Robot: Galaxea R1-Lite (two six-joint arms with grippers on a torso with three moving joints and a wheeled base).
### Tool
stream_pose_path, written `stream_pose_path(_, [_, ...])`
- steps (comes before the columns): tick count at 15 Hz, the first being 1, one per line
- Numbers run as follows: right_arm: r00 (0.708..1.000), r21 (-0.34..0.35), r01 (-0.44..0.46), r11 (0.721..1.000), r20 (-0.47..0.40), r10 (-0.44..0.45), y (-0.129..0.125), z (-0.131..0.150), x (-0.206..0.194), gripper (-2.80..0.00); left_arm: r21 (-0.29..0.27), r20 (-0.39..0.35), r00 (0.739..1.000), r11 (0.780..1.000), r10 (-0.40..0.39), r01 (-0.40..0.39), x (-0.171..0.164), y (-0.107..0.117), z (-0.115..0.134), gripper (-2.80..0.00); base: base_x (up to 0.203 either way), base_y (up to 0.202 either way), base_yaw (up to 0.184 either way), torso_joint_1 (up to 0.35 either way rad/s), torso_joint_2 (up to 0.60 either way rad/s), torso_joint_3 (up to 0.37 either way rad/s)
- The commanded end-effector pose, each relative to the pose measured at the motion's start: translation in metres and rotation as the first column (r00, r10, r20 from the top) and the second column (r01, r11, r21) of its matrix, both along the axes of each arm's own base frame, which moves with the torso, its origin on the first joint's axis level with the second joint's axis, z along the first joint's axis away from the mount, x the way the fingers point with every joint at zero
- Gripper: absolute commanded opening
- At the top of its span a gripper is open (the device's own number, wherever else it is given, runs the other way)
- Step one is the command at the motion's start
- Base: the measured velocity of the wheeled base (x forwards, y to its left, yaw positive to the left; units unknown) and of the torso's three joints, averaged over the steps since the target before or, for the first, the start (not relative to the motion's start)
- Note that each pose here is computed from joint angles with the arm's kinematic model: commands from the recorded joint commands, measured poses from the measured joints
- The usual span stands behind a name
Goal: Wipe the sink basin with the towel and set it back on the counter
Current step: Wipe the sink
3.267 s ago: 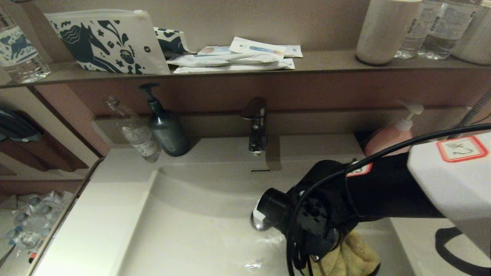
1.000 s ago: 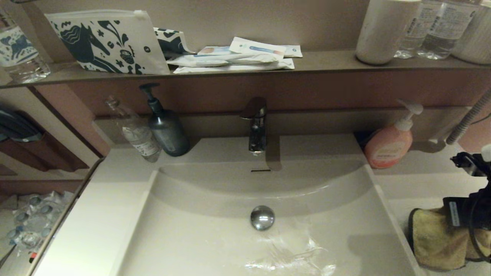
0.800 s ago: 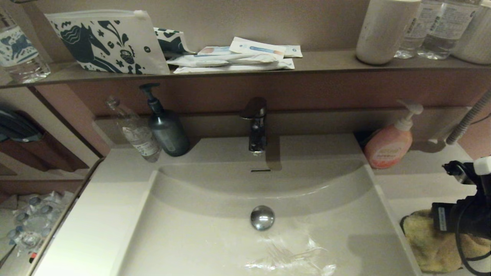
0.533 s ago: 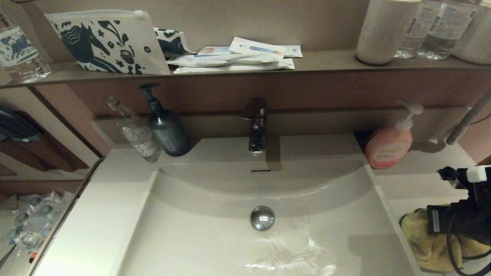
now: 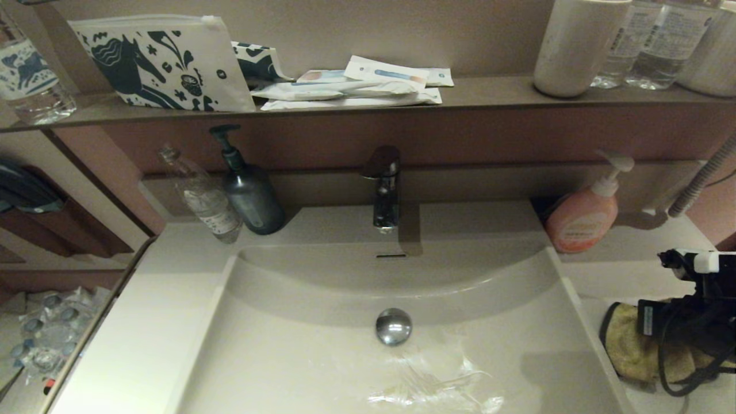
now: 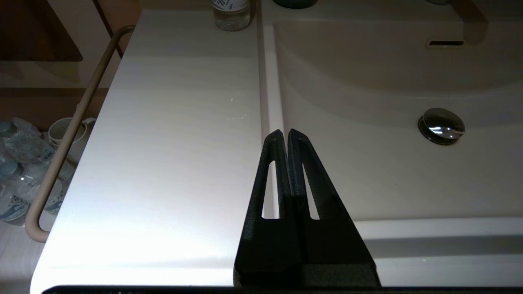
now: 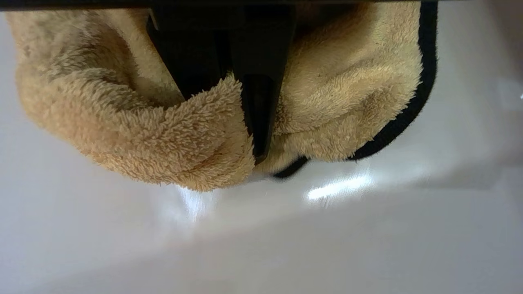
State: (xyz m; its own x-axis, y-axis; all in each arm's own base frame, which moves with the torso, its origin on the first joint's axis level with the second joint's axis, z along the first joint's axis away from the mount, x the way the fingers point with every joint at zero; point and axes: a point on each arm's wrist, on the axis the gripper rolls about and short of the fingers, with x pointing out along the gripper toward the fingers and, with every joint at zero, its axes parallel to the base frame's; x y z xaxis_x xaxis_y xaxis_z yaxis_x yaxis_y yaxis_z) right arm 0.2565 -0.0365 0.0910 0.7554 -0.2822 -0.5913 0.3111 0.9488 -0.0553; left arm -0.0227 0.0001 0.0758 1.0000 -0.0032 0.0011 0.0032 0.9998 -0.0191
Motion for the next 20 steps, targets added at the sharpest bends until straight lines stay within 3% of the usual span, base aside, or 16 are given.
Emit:
stream_pose_path(1, [0.999, 0.003, 0.014, 1.0, -0.03, -0.014, -0.005, -0.017, 0.012, -2.8, -0.001, -0.001, 1.0, 1.0, 0.0, 0.0, 0.0, 0.0, 0.0, -2.8, 0.0, 0.0, 0.0, 0.0, 0.0, 0.0])
stream_pose_path(6, [0.992, -0.069, 0.053, 0.996, 0.117, -0.045, -0.015, -0.01, 0.066, -2.8, 0.001, -0.001, 1.0, 1.0, 0.0, 0.0, 0.0, 0.0, 0.0, -2.8, 0.0, 0.0, 0.0, 0.0, 0.0, 0.0])
stream_pose_path(11, [0.98, -0.09, 0.088, 0.992, 0.186, -0.07, -0.02, 0.015, 0.09, -2.8, 0.0, -0.001, 1.0, 1.0, 0.001, -0.001, 0.0, 0.0, 0.0, -2.8, 0.0, 0.0, 0.0, 0.0, 0.0, 0.0])
stream_pose_path(14, [0.988, -0.087, 0.06, 0.994, 0.15, -0.046, -0.01, 0.022, 0.079, -2.8, 0.0, -0.001, 1.0, 1.0, 0.001, -0.001, 0.0, 0.0, 0.0, -2.8, 0.0, 0.0, 0.0, 0.0, 0.0, 0.0])
stream_pose_path(17, [1.0, -0.131, -0.015, 0.991, -0.019, 0.012, 0.004, 0.017, 0.045, -2.8, 0.001, -0.001, 1.0, 1.0, 0.0, 0.0, 0.0, 0.0, 0.0, -2.8, 0.0, 0.0, 0.0, 0.0, 0.0, 0.0])
stream_pose_path(20, [0.989, -0.206, -0.038, 0.978, -0.15, 0.006, 0.001, 0.006, 0.015, -2.8, 0.0, -0.001, 1.0, 1.0, 0.001, -0.001, 0.0, 0.0, 0.0, -2.8, 0.0, 0.0, 0.0, 0.0, 0.0, 0.0])
